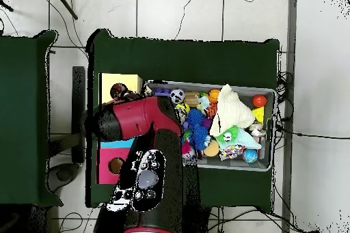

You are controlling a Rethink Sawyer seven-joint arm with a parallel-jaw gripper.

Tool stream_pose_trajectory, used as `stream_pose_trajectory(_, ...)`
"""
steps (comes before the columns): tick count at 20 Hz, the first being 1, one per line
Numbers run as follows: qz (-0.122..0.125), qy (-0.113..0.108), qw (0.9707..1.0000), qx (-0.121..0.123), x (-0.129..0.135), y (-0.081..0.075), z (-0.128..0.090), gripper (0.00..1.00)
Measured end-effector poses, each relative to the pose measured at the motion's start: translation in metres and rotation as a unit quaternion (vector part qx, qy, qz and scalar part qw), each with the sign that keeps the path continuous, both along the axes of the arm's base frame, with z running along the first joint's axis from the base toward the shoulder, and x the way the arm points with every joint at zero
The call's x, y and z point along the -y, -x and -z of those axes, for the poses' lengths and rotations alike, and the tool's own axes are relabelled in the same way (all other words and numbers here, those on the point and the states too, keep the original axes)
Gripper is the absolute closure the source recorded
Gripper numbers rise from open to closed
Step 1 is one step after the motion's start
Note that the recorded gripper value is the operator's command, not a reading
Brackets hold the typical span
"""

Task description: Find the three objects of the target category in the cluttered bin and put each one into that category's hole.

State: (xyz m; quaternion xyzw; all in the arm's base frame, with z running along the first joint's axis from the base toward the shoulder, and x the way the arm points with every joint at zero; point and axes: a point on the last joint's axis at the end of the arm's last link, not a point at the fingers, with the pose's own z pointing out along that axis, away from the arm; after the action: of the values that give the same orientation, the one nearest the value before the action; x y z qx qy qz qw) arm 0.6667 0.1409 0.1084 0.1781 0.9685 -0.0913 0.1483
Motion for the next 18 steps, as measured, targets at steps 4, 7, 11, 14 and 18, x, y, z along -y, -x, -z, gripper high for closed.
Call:
stream_pose_trajectory(4, -0.016, -0.001, 0.9999, 0.002, -0.023, 0.003, -0.001, 1.0)
stream_pose_trajectory(7, -0.028, -0.003, 0.9996, 0.005, -0.043, 0.004, -0.002, 1.0)
stream_pose_trajectory(11, -0.036, -0.008, 0.9993, 0.009, -0.06, 0.003, -0.002, 1.0)
stream_pose_trajectory(14, -0.037, -0.012, 0.9992, 0.01, -0.069, 0.001, -0.002, 1.0)
stream_pose_trajectory(18, -0.036, -0.014, 0.9992, 0.011, -0.073, -0.002, 0.0, 1.0)
